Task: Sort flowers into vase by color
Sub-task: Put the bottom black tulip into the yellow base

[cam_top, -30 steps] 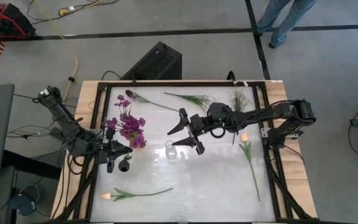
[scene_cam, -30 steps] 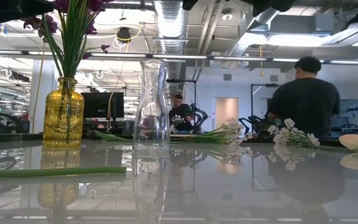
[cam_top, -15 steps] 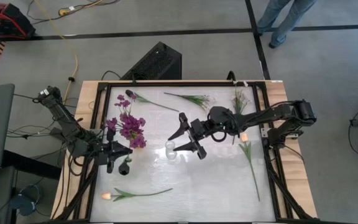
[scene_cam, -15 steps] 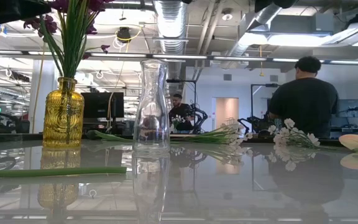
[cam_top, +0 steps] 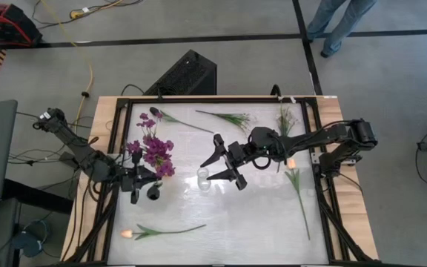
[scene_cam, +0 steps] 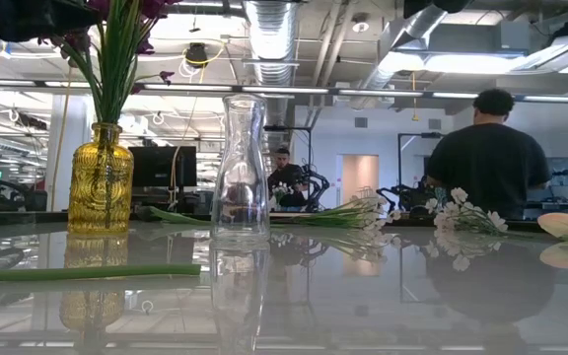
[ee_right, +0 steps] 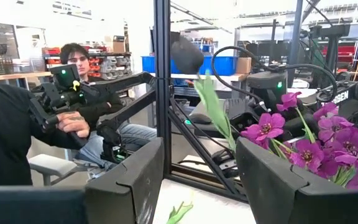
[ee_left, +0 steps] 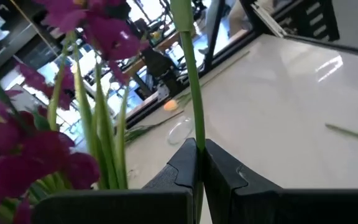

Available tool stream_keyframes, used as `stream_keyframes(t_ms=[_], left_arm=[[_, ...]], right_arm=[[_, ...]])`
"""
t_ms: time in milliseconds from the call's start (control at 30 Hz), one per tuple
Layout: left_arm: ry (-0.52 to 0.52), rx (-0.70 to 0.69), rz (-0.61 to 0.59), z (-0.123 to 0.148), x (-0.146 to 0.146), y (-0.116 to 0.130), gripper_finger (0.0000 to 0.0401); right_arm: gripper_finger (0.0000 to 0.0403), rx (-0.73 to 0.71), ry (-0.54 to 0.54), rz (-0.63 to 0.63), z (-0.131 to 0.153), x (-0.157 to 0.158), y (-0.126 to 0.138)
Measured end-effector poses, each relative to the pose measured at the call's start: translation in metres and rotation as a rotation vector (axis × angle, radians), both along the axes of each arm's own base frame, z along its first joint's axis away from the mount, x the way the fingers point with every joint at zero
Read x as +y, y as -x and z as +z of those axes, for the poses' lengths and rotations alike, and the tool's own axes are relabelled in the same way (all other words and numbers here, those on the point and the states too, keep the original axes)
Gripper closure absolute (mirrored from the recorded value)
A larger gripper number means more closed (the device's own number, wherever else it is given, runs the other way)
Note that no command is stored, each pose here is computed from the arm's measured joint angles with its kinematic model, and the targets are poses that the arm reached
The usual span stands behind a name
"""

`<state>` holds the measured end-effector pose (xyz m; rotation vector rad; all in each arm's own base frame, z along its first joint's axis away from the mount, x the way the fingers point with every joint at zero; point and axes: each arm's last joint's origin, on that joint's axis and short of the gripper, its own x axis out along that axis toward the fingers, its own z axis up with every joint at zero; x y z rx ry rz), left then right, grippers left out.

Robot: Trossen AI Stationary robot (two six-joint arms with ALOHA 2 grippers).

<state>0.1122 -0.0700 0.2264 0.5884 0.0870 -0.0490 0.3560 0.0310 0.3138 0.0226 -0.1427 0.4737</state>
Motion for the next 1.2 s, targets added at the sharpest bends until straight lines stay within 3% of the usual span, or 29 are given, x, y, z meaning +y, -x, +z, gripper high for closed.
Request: stream_keyframes(t_ms=[233,467,800,1200], left_arm=[[0.111,-0.061,0.091,0.008,0.009,0.008,0.0401],[0.169,-0.034,0.142,0.004,0.016,0.015,0.0401],[0.16,-0.126,0.111,0.016,0.015,0.015,0.0401],[0.234,-0.085,0.083,0.011,0.014,0.015,0.0401]], right_arm=[[0.0178,0.001,0.0,0.005,0.0,0.002,0.0],[0.0178,0.004,0.001,0.004,0.0,0.002,0.0],[0.0178,0.001,0.007,0.003,0.0,0.002,0.0],[0.0178,0.001,0.01,0.003,-0.001,0.002,0.0]])
